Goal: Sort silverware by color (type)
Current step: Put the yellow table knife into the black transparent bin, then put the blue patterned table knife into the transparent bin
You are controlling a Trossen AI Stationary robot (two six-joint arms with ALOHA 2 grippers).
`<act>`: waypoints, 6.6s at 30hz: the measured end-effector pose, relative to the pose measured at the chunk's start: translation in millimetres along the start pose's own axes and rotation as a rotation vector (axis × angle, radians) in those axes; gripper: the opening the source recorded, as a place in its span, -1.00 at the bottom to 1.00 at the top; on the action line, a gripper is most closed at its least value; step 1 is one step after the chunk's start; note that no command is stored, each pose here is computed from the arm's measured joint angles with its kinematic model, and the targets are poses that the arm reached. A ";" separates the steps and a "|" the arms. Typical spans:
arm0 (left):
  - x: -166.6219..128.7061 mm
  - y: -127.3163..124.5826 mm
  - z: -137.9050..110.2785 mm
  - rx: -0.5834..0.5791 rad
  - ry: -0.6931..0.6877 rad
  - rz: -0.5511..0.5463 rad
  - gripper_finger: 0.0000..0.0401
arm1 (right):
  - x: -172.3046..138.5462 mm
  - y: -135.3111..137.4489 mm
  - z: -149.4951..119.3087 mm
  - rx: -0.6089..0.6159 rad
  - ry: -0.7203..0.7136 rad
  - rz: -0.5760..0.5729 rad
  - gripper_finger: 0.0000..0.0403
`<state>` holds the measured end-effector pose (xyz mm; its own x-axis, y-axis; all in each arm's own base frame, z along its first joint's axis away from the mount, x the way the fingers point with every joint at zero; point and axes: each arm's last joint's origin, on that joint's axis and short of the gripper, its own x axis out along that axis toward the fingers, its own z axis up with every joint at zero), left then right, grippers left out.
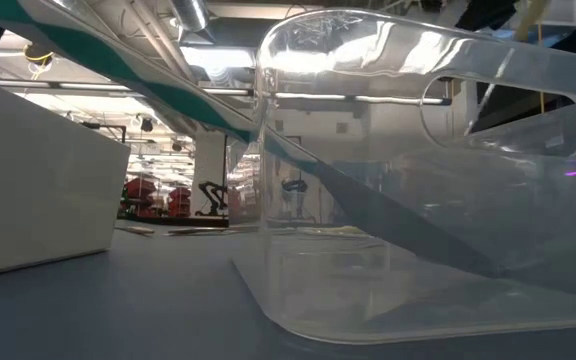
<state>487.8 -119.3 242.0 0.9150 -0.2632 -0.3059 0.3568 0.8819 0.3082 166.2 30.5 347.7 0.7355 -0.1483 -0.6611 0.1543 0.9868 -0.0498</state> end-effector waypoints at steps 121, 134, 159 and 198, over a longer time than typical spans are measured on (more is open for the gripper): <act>-283.4 4.4 -39.6 -0.518 0.276 0.500 -0.26 | 82.0 -32.8 -41.3 -0.308 0.732 0.116 -0.15; -283.8 5.1 -39.9 -0.514 0.279 0.527 -0.26 | 126.7 -26.3 -102.0 -0.391 0.684 0.255 -0.16; -283.9 5.4 -40.0 -0.511 0.280 0.539 -0.26 | 145.7 -24.4 -137.3 -0.485 0.607 0.314 -0.16; -284.0 5.6 -40.1 -0.510 0.281 0.549 -0.26 | 153.8 -23.2 -154.5 -0.472 0.659 0.350 -0.59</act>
<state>222.4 -23.9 294.5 0.8290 0.3086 -0.4664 -0.3228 0.9450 0.0516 173.8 -5.2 131.5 0.1365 0.0919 -0.9864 -0.4046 0.9140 0.0291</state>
